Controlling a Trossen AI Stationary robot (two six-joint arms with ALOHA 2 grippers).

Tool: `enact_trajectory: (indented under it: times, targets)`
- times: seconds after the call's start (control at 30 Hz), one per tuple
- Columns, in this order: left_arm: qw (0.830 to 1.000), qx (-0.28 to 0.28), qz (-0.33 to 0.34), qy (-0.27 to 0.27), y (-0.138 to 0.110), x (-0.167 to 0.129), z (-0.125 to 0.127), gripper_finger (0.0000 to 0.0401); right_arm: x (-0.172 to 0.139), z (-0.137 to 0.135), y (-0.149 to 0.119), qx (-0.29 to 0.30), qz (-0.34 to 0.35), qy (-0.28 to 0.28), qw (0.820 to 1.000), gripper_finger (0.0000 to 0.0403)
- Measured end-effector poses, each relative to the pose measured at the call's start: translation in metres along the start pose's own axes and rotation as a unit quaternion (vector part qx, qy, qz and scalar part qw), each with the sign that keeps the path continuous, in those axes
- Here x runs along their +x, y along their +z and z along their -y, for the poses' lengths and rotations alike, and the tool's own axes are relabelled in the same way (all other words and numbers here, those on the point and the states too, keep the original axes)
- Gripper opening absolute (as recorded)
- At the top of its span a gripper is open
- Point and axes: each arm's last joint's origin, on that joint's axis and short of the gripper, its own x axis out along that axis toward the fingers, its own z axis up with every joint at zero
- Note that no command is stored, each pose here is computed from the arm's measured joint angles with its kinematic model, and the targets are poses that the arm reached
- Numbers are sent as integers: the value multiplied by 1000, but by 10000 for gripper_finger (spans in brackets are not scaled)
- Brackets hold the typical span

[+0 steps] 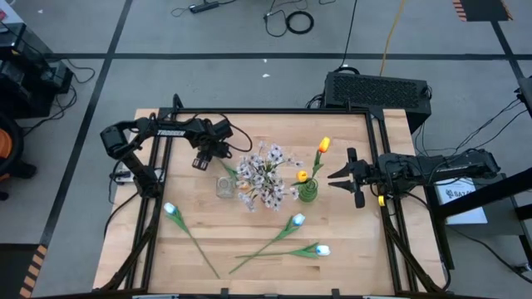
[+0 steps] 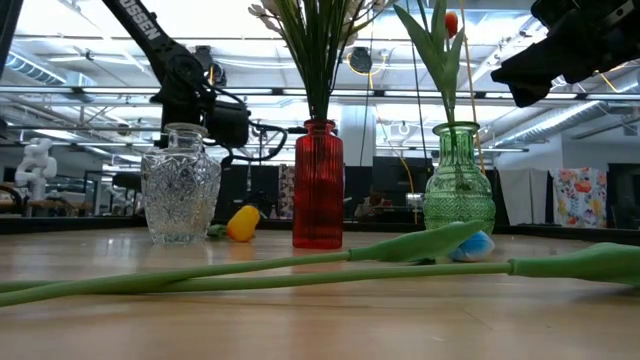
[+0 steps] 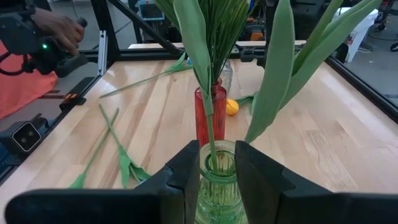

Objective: Sort flowers into vase by color
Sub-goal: Put the yellow tulip into the green vase

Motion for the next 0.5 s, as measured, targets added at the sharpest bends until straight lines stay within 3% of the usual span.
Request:
enact_trajectory:
  times: [0.5]
  targets:
    - [1000,-20,-1,8,-4,2,-5,7,0,0,0,-1,0,0,1000,93]
